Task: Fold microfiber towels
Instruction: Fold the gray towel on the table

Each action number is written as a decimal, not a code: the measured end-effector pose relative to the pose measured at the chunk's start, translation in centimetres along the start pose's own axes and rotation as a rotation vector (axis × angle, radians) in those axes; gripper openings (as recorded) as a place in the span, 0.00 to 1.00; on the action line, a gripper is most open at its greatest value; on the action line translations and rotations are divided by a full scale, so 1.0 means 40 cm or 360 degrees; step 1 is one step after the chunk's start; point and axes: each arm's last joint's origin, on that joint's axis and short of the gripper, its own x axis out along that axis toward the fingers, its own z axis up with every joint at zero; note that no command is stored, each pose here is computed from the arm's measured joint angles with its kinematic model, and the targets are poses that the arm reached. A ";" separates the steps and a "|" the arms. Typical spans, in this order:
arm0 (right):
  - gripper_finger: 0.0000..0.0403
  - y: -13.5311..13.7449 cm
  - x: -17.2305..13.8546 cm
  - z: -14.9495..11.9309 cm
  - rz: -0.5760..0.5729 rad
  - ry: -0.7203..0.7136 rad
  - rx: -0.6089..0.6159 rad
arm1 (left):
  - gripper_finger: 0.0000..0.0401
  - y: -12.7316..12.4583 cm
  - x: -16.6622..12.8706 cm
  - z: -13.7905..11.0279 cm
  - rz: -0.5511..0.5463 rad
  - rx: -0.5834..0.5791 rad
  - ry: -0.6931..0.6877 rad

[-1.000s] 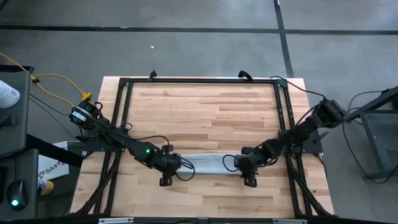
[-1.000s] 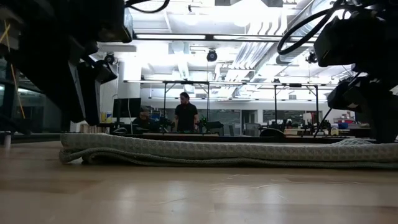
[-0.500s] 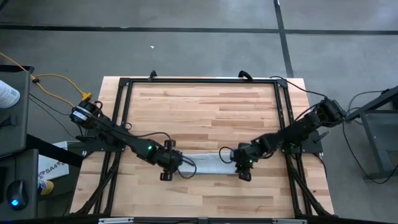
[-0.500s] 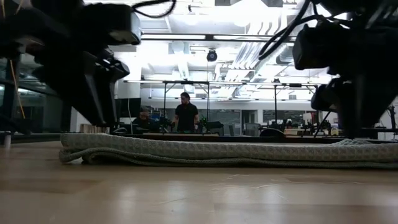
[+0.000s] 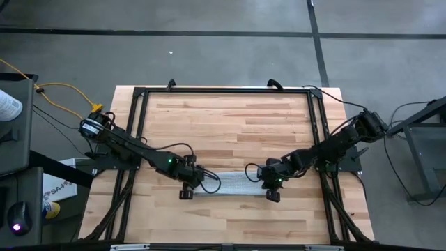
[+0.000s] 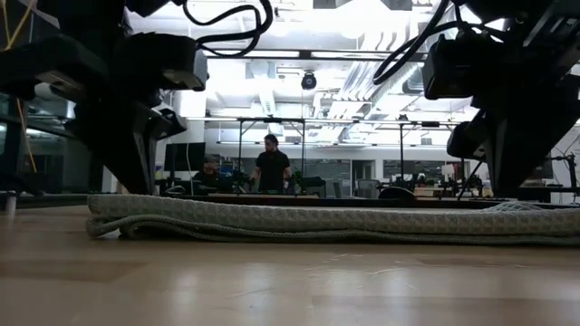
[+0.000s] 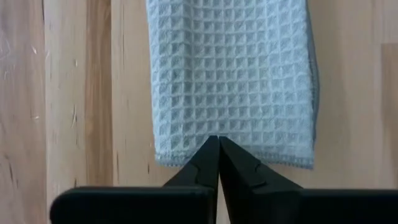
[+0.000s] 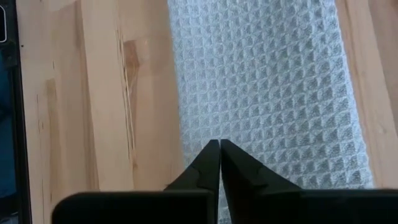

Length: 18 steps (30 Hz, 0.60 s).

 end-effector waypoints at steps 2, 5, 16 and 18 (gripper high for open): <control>0.01 0.000 0.000 0.000 0.0000 0.0000 0.0006 | 0.02 -0.001 0.000 0.003 -0.0007 0.0010 -0.0017; 0.01 -0.001 0.000 -0.001 -0.0005 0.0007 0.0015 | 0.01 -0.003 0.000 0.009 -0.0021 0.0056 -0.0058; 0.01 -0.005 0.001 -0.007 -0.0037 0.0047 0.0065 | 0.00 -0.006 0.000 0.016 -0.0046 0.0069 -0.0101; 0.00 -0.007 0.003 -0.008 -0.0048 0.0050 0.0066 | 0.00 -0.008 0.005 0.016 -0.0063 0.0070 -0.0096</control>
